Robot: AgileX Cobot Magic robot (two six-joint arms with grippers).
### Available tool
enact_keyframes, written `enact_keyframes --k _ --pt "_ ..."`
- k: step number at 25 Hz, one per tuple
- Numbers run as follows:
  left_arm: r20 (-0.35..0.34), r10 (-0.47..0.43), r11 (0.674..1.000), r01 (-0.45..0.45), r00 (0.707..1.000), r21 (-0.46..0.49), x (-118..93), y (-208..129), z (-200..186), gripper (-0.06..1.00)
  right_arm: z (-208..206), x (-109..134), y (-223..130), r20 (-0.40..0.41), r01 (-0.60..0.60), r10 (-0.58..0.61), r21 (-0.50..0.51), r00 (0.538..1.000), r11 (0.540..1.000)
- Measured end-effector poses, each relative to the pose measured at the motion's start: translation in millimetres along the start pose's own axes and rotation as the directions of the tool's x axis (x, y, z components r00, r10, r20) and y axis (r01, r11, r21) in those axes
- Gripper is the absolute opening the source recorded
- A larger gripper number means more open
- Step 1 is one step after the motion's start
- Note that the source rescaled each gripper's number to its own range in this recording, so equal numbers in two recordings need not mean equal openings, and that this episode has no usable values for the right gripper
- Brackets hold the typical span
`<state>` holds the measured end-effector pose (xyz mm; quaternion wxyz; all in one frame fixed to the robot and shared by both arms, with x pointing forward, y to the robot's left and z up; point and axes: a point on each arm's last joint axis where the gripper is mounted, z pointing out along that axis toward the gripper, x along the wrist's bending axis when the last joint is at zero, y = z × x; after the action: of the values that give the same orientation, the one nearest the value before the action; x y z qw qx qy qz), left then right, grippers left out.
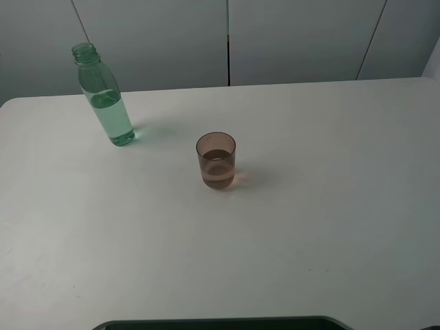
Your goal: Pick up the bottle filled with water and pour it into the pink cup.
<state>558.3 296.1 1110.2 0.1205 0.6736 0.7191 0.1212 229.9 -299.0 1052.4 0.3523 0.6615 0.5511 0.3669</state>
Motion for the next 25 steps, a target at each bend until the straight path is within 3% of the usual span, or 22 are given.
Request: enact_keyframes --k 5,9,15,22,25 --pt "0.078 -0.015 1.0 0.013 0.997 0.024 -4.6 -28.9 -10.9 0.94 0.0 0.0 0.0 0.0 0.0 0.0 0.0 1.0 1.0" --pt "0.083 0.011 1.0 -0.012 0.996 0.013 -1.6 -65.2 -26.1 0.94 0.0 0.0 0.0 0.0 0.0 0.0 0.0 1.0 1.0" --pt "0.085 0.051 0.996 -0.045 0.995 -0.076 4.8 -132.7 -55.3 0.94 0.0 0.0 0.0 0.0 0.0 0.0 0.0 1.0 1.0" --pt "0.071 0.17 0.97 -0.154 0.983 -0.188 11.0 -208.5 -63.8 0.94 0.0 0.0 0.0 0.0 0.0 0.0 0.0 1.0 1.0" --pt "0.101 0.2 0.962 -0.176 0.975 -0.209 9.6 -233.6 -56.6 0.94 0.0 0.0 0.0 0.0 0.0 0.0 0.0 1.0 1.0"
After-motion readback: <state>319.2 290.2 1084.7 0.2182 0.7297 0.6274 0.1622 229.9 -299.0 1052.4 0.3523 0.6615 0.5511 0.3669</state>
